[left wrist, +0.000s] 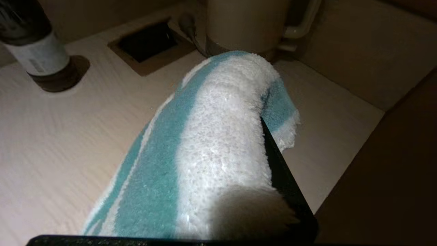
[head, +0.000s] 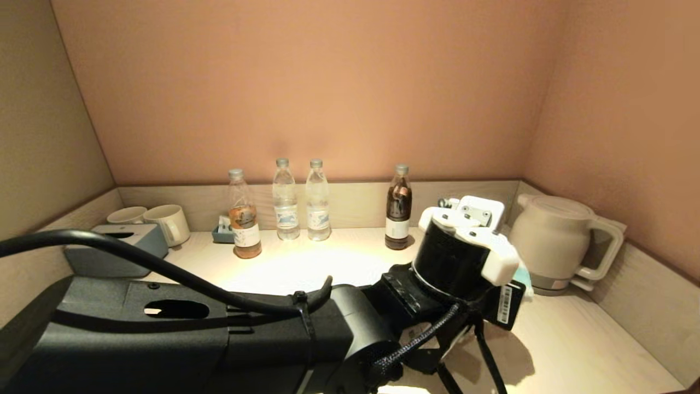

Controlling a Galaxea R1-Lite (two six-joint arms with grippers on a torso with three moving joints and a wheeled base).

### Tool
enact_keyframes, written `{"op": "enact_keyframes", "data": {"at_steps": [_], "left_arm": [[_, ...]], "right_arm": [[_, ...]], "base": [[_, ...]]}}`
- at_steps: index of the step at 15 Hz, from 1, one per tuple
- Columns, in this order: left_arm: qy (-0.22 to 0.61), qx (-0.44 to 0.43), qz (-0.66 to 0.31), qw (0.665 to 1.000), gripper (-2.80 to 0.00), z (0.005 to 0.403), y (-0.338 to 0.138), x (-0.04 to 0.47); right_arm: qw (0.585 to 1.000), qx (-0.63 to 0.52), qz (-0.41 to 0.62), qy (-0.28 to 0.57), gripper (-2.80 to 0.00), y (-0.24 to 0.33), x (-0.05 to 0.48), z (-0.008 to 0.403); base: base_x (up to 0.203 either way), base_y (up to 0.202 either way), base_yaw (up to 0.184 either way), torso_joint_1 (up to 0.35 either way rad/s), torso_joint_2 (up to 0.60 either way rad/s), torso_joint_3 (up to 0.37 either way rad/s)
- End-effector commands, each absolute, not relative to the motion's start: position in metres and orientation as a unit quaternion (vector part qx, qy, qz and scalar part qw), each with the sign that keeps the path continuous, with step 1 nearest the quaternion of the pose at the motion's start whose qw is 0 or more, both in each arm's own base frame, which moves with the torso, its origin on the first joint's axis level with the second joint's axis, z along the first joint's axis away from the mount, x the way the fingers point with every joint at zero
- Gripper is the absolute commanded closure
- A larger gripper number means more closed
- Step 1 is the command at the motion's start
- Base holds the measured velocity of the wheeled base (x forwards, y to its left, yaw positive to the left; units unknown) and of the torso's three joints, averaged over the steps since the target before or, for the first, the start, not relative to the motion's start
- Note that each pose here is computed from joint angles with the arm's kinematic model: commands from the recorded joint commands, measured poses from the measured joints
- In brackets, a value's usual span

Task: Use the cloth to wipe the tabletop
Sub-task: Sweep the stains on the table

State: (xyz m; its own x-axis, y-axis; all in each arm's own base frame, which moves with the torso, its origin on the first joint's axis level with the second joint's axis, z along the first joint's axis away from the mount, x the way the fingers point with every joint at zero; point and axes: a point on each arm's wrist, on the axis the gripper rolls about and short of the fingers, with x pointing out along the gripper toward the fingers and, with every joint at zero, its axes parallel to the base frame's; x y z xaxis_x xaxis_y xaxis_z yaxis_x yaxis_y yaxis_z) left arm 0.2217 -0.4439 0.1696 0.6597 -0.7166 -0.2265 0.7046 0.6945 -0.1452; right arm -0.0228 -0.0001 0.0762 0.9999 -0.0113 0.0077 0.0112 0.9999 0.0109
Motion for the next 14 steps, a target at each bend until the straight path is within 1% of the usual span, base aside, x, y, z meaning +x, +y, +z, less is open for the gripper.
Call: {"op": "enact_keyframes", "data": {"at_steps": [1,2,4,6,7,9,11,14], "left_arm": [[0.158,-0.023,-0.387,0.908,0.0,0.156,-0.449,0.222],[0.16,-0.025,-0.393,0.905,0.0,0.155,-0.453,0.216],[0.168,-0.055,-0.391,0.903,0.0,0.166,-0.454,0.216],[0.183,-0.092,-0.409,0.889,0.0,0.184,-0.453,0.203],[0.184,-0.093,-0.411,0.888,0.0,0.184,-0.453,0.203],[0.201,-0.081,-0.401,0.89,0.0,0.167,-0.454,0.209],[0.224,-0.056,-0.354,0.906,0.0,0.135,-0.444,0.232],[0.225,-0.052,-0.344,0.91,0.0,0.13,-0.443,0.235]], "right_arm": [[1.0,0.005,-0.005,-0.004,0.0,0.0,-0.023,0.076],[1.0,0.005,-0.005,-0.004,0.0,0.0,-0.023,0.076],[1.0,0.005,-0.005,-0.004,0.0,0.0,-0.023,0.076],[1.0,0.005,-0.006,-0.004,0.0,0.0,-0.023,0.076],[1.0,0.005,-0.006,-0.004,0.0,0.0,-0.023,0.076],[1.0,0.005,-0.006,-0.004,0.0,0.0,-0.023,0.076],[1.0,0.005,-0.005,-0.004,0.0,0.0,-0.023,0.076],[1.0,0.005,-0.005,-0.004,0.0,0.0,-0.023,0.076]], "base": [[0.0,0.0,0.0,0.0,0.0,0.0],[0.0,0.0,0.0,0.0,0.0,0.0],[0.0,0.0,0.0,0.0,0.0,0.0],[0.0,0.0,0.0,0.0,0.0,0.0],[0.0,0.0,0.0,0.0,0.0,0.0],[0.0,0.0,0.0,0.0,0.0,0.0],[0.0,0.0,0.0,0.0,0.0,0.0],[0.0,0.0,0.0,0.0,0.0,0.0]]}}
